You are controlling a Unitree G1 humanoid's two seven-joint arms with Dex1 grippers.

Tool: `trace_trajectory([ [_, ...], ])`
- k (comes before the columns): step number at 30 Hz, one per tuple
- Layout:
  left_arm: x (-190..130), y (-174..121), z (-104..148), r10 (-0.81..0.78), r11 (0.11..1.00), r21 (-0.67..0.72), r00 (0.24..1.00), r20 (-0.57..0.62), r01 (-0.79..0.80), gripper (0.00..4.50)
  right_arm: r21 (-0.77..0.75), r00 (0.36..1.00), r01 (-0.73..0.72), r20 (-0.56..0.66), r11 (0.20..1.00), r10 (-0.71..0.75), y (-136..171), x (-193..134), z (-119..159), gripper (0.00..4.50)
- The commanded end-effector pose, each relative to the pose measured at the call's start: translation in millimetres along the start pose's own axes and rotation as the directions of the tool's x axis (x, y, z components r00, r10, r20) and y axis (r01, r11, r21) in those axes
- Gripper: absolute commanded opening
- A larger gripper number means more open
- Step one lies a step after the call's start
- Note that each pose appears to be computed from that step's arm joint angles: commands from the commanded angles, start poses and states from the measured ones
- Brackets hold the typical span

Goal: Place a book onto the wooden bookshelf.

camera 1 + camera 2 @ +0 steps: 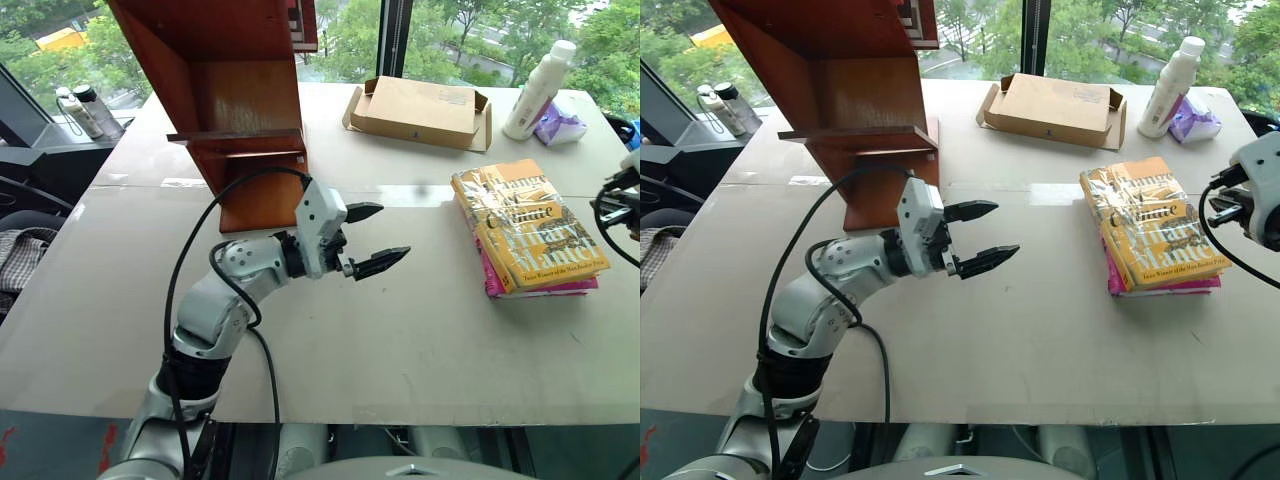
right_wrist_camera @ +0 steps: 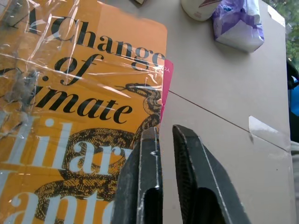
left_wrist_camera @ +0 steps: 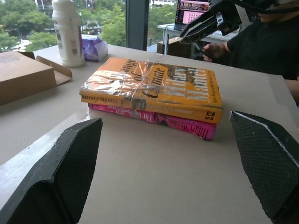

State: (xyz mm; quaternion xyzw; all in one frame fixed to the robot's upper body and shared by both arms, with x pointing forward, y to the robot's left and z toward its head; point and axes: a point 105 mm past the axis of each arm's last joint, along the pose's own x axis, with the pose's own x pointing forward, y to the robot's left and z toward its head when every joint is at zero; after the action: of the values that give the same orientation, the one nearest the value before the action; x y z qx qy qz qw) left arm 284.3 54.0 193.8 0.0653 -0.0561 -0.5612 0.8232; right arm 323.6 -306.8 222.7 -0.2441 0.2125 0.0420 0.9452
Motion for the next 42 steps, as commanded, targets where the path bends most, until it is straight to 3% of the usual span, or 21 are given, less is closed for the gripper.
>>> trace_trajectory([
  [1,-5,-6,18,-0.03,0.996,0.085,0.999,0.03,0.028,4.5,-0.021,0.997,0.065,-0.031,0.998,-0.065,-12,-2,9,0.1],
  [5,-1,-9,17,-0.034,0.994,0.107,0.999,0.027,0.031,4.5,-0.109,0.989,0.091,-0.109,0.99,-0.103,-21,-2,-2,0.1],
  [13,20,-14,13,-0.103,0.992,0.08,0.992,0.067,0.098,4.5,0.011,0.973,0.13,-0.193,0.991,-0.126,-38,21,-27,0.1],
  [21,36,-21,8,-0.14,0.988,0.082,0.986,0.086,0.133,4.5,0.104,0.945,0.173,-0.299,0.979,-0.135,-55,54,-79,0.1],
  [27,36,-23,6,-0.132,0.99,0.068,0.986,0.101,0.126,4.5,0.215,0.949,0.029,-0.313,0.976,0.04,-28,75,-86,0.1],
  [33,29,-14,10,-0.092,0.994,0.074,0.991,0.095,0.085,4.5,0.344,0.957,-0.161,-0.176,0.925,0.232,4,79,-57,0.1],
  [42,16,-12,-5,-0.059,0.997,0.054,0.998,0.039,0.057,4.5,0.235,0.907,-0.402,-0.027,0.885,0.42,66,77,-37,0.1],
])
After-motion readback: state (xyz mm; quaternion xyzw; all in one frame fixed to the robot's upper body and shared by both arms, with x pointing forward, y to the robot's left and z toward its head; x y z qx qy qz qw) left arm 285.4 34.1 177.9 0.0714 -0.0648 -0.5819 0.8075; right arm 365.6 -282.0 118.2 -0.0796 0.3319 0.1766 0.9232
